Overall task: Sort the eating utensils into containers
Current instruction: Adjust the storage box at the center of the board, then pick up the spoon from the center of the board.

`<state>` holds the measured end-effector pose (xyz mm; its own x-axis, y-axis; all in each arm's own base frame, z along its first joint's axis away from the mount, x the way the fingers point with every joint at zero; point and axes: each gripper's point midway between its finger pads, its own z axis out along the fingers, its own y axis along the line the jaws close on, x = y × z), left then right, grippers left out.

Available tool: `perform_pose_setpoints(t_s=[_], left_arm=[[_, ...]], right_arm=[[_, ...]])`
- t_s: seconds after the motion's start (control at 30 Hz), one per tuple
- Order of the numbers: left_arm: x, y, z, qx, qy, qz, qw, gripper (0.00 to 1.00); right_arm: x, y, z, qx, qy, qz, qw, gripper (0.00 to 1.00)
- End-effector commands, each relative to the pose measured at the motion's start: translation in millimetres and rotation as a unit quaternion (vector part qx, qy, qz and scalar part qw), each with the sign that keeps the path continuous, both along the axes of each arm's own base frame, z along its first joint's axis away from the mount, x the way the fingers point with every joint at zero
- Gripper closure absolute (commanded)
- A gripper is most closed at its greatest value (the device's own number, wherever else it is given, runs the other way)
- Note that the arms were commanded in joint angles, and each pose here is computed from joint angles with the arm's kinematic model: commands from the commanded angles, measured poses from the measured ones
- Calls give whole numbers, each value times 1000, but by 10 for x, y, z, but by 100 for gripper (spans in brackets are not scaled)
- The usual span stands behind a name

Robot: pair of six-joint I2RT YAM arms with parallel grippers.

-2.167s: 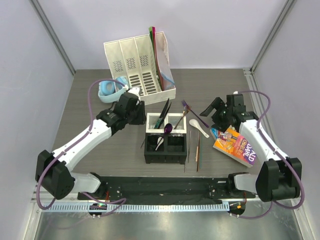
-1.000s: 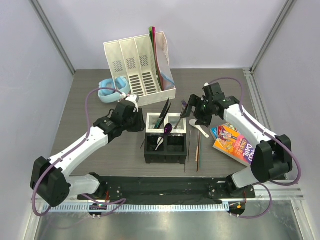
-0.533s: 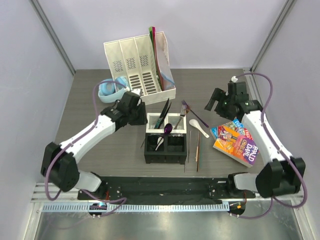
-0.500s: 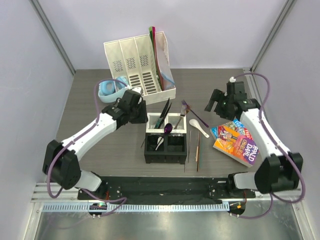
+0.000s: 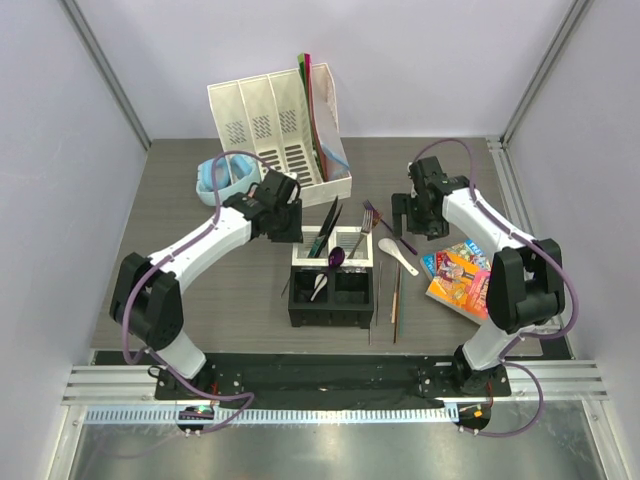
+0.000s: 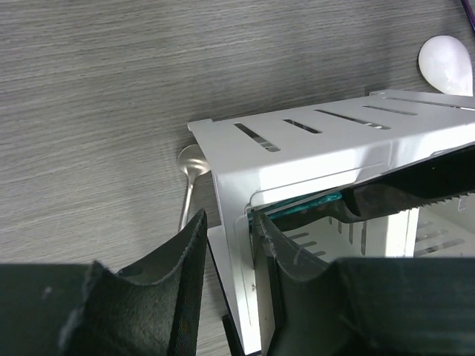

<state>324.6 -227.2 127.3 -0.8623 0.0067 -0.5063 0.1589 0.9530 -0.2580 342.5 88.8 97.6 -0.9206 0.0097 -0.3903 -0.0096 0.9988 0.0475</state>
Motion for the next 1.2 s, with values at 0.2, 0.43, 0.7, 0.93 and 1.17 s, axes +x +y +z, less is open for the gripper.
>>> perform_pose_setpoints(t_s=[0.2,0.43,0.7,0.93,1.17], left_arm=[[-3,742,388,44,-72,110,990,69],[141,819,896,9,-148,119,982,63],[149,829,886,14,-142,122,982,63],[122,880,860,23,-139,126,982,63],[97,860,848,15,-135,125,983,64]], right_arm=[[-88,220,-268,-2,41,51,998,16],[-5,308,-358,2,37,52,998,17],[9,363,-519,-3,50,62,997,21],[-5,506,-638,12,61,79,995,25],[-62,500,-772,4,83,74,994,34]])
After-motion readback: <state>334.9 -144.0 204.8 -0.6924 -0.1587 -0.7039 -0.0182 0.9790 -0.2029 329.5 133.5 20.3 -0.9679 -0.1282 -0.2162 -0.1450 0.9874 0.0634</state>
